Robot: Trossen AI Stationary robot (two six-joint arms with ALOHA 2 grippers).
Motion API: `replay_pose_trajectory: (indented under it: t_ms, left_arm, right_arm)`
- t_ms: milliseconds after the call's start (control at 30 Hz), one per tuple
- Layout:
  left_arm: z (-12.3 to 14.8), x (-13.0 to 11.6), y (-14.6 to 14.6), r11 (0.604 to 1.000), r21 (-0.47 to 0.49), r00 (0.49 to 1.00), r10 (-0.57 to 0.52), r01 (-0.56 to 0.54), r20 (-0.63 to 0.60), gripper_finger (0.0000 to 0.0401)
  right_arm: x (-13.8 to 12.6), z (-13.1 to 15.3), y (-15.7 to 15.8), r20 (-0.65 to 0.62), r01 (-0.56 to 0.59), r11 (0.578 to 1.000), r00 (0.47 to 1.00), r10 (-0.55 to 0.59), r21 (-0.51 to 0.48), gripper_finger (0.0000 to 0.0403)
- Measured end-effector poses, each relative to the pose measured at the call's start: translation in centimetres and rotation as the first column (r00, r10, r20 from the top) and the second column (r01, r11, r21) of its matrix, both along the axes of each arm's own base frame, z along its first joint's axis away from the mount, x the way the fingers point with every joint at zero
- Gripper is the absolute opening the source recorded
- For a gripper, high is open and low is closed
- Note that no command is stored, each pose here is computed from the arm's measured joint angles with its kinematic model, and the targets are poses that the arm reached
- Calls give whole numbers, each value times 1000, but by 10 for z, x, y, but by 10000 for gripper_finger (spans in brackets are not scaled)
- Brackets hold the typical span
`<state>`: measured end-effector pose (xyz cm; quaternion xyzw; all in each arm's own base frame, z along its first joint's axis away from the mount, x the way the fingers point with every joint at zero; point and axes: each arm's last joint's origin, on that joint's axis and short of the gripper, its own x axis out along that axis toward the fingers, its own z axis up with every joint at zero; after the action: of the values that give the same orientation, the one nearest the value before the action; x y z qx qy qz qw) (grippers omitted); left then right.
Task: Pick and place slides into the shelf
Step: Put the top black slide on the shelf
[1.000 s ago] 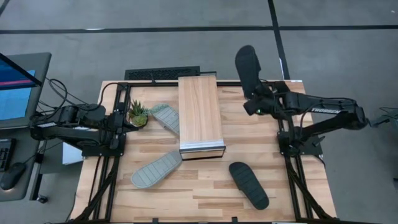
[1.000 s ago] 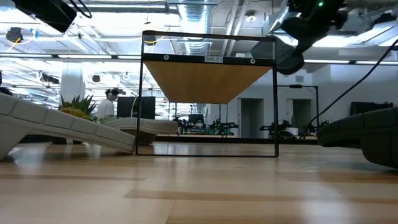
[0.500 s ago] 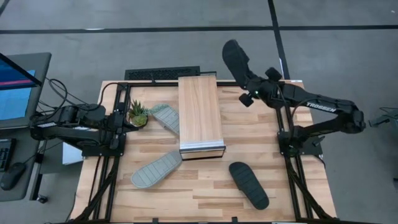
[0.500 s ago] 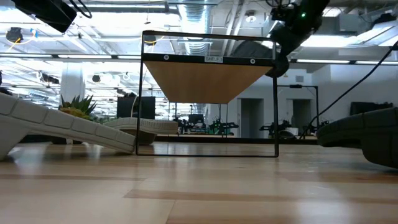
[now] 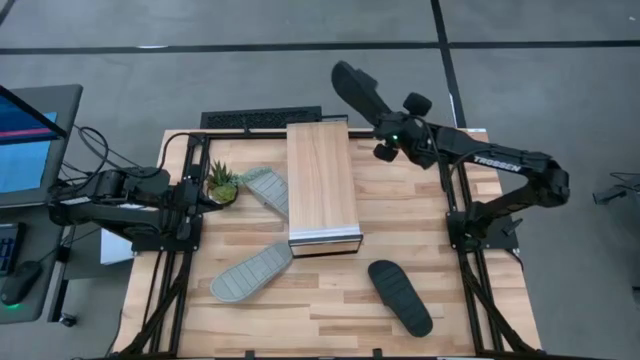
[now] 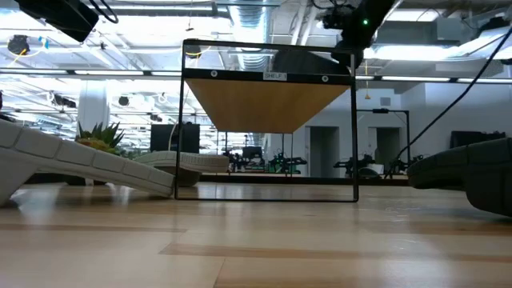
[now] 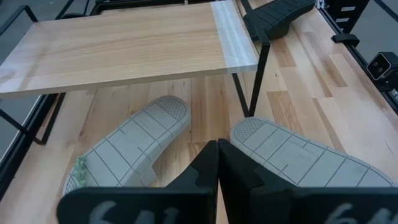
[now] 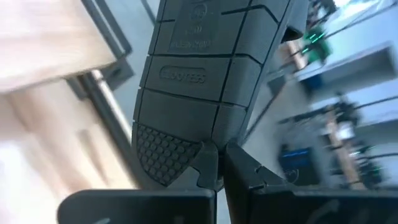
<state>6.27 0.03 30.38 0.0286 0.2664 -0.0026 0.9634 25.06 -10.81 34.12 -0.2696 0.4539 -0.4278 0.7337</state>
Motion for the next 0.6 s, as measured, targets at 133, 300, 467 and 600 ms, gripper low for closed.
replay_pose_trajectory:
  t_ms: [133, 300, 467, 600]
  left_arm:
    - [0, 0, 0, 1000, 0, 1000, 0, 0, 0, 0]
    - [0, 0, 0, 1000, 0, 1000, 0, 0, 0, 0]
    - [0, 0, 0, 1000, 0, 1000, 0, 0, 0, 0]
    - [0, 0, 0, 1000, 0, 1000, 0, 0, 0, 0]
  right_arm:
    - [8, 2, 5, -108, -45, 996, 993, 36, -83, 0]
    - [18, 6, 13, -172, -77, 981, 984, 47, -177, 0]
    - [24, 9, 24, -230, -138, 966, 969, 86, -217, 0]
    - [26, 9, 31, -242, -162, 962, 964, 107, -221, 0]
